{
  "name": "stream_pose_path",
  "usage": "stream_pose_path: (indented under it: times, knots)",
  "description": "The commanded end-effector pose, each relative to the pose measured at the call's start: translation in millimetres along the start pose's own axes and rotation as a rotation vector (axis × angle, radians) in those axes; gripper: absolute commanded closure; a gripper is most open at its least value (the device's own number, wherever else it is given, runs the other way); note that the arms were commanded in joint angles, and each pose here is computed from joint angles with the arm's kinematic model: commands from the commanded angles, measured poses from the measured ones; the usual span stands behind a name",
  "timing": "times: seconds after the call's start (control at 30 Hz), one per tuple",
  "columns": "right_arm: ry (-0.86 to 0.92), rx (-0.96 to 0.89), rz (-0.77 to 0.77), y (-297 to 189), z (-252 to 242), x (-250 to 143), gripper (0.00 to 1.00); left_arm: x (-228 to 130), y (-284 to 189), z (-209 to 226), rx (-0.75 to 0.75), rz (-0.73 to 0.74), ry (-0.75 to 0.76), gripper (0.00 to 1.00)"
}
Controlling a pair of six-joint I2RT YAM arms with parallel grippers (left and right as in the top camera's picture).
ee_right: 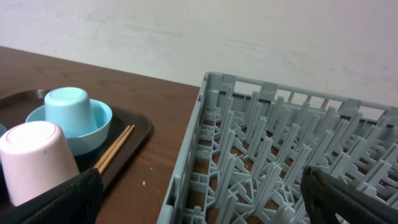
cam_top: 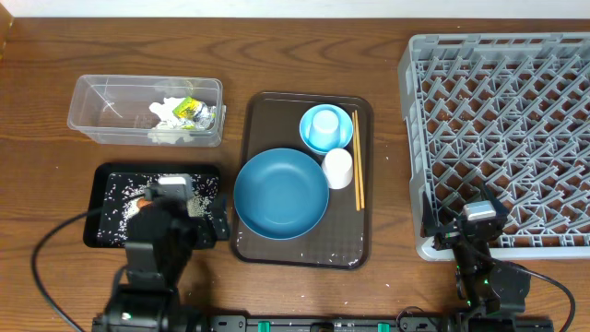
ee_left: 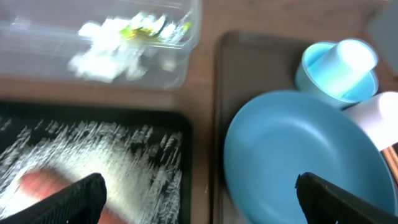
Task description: Sort waste into correct bins and load items into the dishwasher rack
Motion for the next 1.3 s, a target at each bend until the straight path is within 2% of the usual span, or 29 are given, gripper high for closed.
stream_pose_path:
  times: [0.0,0.2,0.37,0.7,0.8,1.0,1.27]
  knots:
    - [-0.006,-0.014,0.002,0,-3,-1,0.01,-13,10,-5,-0.074,-0.063,0.086,0.0]
    - [-0.006,-0.014,0.002,0,-3,-1,0.01,-13,17,-3,-0.096,-0.232,0.099,0.0]
    - [-0.006,-0.014,0.002,0,-3,-1,0.01,-14,18,6,-0.076,-0.31,0.089,0.0]
    - [-0.006,-0.014,0.002,0,-3,-1,0.01,-24,21,14,-0.063,-0.369,0.086,0.0]
    - [-0.006,-0.014,0.002,0,-3,-1,0.01,-17,16,12,-0.073,-0.423,0.092,0.0]
    - [-0.006,-0.014,0.002,0,-3,-1,0.01,-16,16,23,0.006,-0.428,0.085,0.0]
    - [-0.006,-0.014,0.002,0,-3,-1,0.01,-17,16,23,0.005,-0.425,0.085,0.0]
Point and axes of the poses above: each gripper's point midway between its finger pads, its own y axis out along the fingers, its own z axis along the line the jaws close on, x = y × z, the point moved 3 cm from there along -y, back along the fingers, and after that the axes turned 5 degrees about -y, right-handed, at the moved point
